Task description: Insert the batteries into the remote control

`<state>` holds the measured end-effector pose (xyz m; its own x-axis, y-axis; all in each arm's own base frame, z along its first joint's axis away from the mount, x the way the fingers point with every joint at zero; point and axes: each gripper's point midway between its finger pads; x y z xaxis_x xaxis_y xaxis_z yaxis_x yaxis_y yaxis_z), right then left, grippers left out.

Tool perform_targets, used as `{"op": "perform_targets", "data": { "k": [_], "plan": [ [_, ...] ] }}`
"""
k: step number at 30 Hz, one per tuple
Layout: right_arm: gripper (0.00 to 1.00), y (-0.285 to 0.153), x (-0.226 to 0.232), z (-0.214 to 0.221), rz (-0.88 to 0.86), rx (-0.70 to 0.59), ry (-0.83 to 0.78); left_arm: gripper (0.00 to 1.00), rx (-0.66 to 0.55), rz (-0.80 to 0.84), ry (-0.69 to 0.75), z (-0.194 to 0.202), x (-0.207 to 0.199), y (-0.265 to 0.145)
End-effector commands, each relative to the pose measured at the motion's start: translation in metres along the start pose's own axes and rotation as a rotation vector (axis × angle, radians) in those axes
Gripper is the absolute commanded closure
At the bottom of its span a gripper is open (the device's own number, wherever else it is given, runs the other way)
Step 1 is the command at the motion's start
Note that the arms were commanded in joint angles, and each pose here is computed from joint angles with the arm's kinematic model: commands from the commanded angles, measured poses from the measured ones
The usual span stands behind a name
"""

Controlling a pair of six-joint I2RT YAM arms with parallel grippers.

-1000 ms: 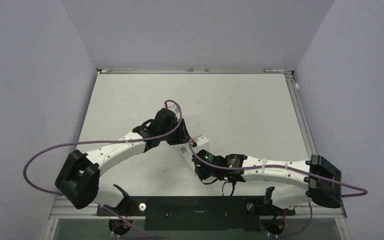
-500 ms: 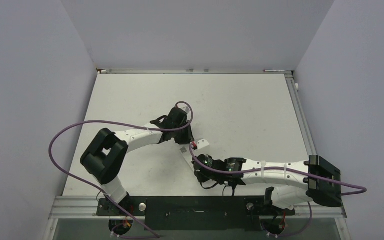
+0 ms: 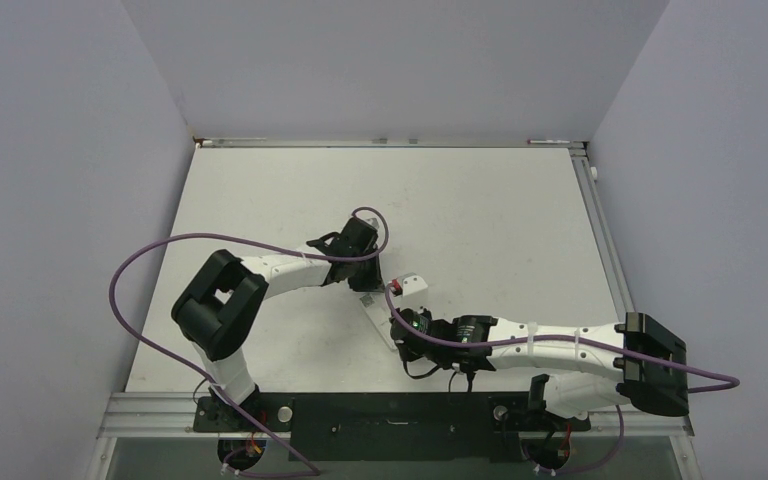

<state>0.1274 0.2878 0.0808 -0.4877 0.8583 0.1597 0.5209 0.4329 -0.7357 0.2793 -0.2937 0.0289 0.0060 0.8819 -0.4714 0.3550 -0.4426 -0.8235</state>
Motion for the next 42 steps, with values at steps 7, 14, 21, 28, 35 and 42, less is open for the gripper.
{"op": "perform_targets", "data": {
  "k": [7, 14, 21, 28, 35, 42],
  "plan": [
    [0.91, -0.002, -0.007, -0.008, 0.058, -0.033, 0.016, 0.97, 0.000, -0.095, 0.037, 0.000, 0.022, 0.003],
    [0.91, -0.001, -0.011, -0.011, 0.091, -0.036, 0.015, 0.97, 0.010, -0.126, 0.047, 0.007, 0.033, -0.001],
    [0.89, 0.003, -0.019, -0.018, 0.144, -0.023, 0.010, 0.97, 0.025, -0.147, 0.046, 0.018, 0.046, -0.006],
    [0.84, 0.007, -0.025, -0.027, 0.173, -0.029, 0.017, 0.97, 0.027, -0.154, 0.046, 0.027, 0.054, -0.016],
    [0.81, 0.011, -0.036, -0.036, 0.186, -0.029, 0.031, 0.97, 0.034, -0.159, 0.032, 0.038, 0.063, -0.022],
    [0.75, 0.017, -0.046, -0.045, 0.185, -0.028, 0.051, 0.97, 0.037, -0.159, 0.020, 0.051, 0.073, -0.028]
  ]
}}
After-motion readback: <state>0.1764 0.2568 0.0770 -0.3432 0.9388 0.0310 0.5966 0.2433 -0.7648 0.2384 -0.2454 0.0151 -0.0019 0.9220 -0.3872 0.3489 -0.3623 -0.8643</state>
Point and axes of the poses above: each gripper's point midway between its finger pads, its own y axis out along the fingers, its own x axis along the line the jaws close on, z = x × y, and after that the axes turned 4 degrees about -y, right-handed
